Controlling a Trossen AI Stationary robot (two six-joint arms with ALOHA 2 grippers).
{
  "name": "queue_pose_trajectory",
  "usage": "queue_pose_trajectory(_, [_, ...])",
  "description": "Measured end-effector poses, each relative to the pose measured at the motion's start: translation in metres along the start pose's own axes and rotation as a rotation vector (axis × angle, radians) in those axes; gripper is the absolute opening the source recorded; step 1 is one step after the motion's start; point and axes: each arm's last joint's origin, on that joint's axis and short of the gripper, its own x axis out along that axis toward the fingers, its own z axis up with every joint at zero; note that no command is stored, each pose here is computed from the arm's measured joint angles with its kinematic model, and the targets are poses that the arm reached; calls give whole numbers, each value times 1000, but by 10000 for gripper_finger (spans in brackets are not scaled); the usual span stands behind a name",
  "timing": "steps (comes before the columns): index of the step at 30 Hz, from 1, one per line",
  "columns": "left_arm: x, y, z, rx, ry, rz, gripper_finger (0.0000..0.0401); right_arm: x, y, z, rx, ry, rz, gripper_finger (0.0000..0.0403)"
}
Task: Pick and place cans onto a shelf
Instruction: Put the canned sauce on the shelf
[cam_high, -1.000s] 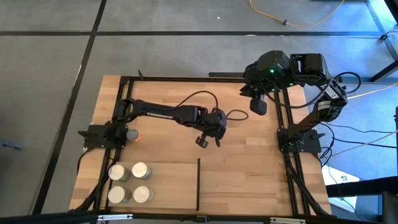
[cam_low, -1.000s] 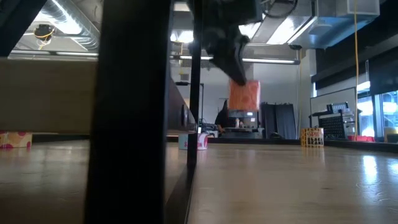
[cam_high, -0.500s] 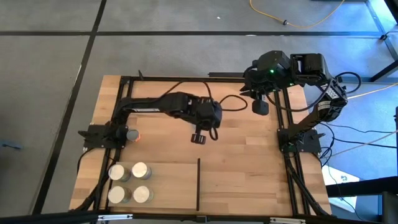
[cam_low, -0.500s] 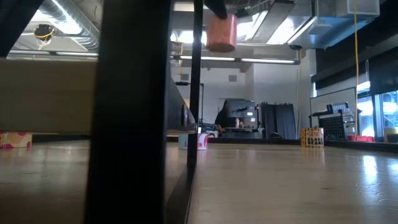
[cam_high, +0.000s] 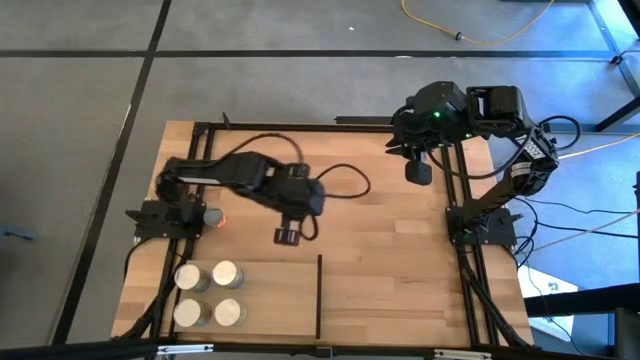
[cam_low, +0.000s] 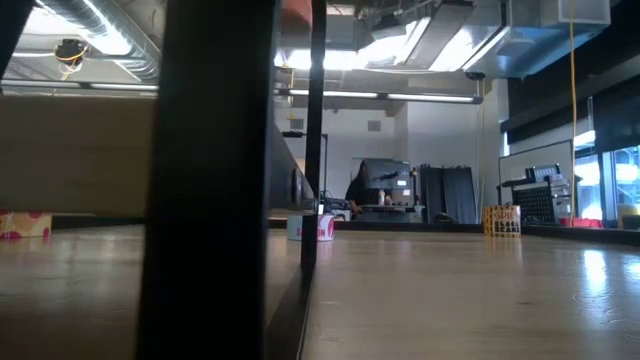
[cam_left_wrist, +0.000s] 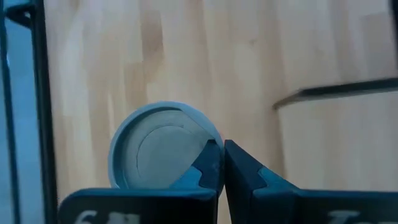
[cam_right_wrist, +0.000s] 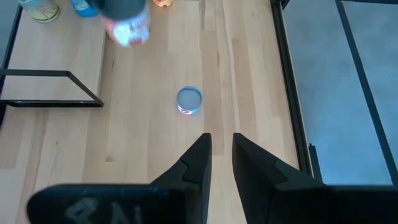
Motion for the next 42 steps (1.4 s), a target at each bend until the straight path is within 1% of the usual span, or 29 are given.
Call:
queue_pose_trajectory(2, [-9, -9, -5, -23, 1, 15, 0, 0, 0, 0, 0, 0, 5, 67])
queue_pose_trajectory(5, [-23, -25, -11, -61, -25, 7, 0, 0, 0, 0, -2, -2, 15, 67])
queue_pose_trajectory(8, [-35, -42, -16, -90, -60, -30, 0, 0, 0, 0, -3, -2, 16, 67])
queue_pose_trajectory(11, [-41, -60, -21, -112, -63, -51, 0, 0, 0, 0, -4, -2, 16, 67])
queue_pose_trajectory(17, [-52, -96, -32, -218, -74, -84, 0, 0, 0, 0, -7, -3, 16, 67])
queue_pose_trajectory(21, [-51, -123, -41, -279, -63, -82, 0, 0, 0, 0, -8, -3, 16, 67])
queue_pose_trajectory(24, [-45, -143, -51, -340, -44, -74, 0, 0, 0, 0, -8, -3, 16, 67])
queue_pose_trajectory(28, [-30, -171, -64, -399, -26, -68, 0, 0, 0, 0, -6, -3, 16, 67])
queue_pose_trajectory(36, [13, -222, -81, -486, -107, -135, 0, 0, 0, 0, -5, -3, 16, 67])
queue_pose_trajectory(42, [48, -247, -101, -574, -120, -185, 0, 0, 0, 0, -5, -3, 16, 67])
